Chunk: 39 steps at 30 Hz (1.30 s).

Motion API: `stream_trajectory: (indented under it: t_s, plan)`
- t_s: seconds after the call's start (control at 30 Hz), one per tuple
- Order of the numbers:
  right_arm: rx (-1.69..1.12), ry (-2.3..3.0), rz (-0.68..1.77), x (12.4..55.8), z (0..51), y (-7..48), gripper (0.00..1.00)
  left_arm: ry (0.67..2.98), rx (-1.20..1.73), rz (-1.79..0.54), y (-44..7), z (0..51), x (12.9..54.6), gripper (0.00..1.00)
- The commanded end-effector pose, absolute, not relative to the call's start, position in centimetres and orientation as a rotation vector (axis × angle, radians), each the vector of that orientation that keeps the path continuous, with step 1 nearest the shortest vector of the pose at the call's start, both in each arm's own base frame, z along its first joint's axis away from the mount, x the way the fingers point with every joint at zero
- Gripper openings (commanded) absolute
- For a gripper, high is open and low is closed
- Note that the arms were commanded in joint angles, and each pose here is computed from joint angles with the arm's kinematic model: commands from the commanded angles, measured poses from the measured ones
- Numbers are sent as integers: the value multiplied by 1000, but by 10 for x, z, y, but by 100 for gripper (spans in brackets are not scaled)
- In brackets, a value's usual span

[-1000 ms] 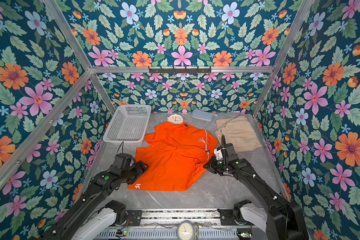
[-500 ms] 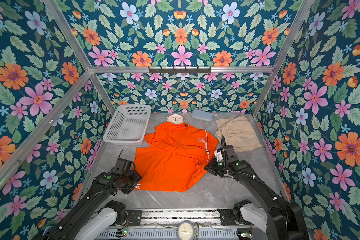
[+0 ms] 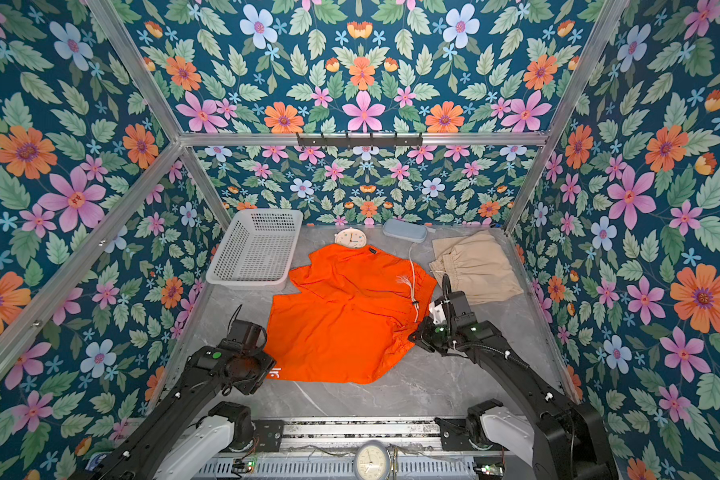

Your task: Fold and stack the shorts

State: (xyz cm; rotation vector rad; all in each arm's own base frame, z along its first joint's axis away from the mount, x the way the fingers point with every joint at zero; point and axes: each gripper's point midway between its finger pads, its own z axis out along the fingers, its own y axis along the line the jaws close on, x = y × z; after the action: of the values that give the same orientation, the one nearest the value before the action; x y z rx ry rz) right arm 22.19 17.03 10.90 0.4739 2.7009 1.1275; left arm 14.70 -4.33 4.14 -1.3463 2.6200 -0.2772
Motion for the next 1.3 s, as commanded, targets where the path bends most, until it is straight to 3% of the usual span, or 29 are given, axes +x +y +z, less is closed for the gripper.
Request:
stream_trajectory:
  t_s: [0.0, 0.27, 0.57, 0.7, 1.0, 1.27]
  plan:
    - [468, 2678, 1116, 226, 109, 169, 1, 2628, -1367, -276, -44, 35, 146, 54]
    - [477, 2679, 1111, 223, 107, 168, 1, 2627, -1313, -208, -37, 20, 160, 51]
    - [473, 2692, 1081, 215, 109, 163, 1, 2608, -1299, -127, -26, 17, 161, 12]
    - [472, 2711, 1060, 203, 106, 157, 0, 2565, -1293, -131, -22, 33, 163, 0]
    - [422, 2707, 983, 174, 146, 141, 0, 2393, -1185, -168, -9, 116, 179, 0]
    - [204, 2569, 918, 203, 238, 142, 0, 2254, -869, -92, 0, 241, 234, 0]
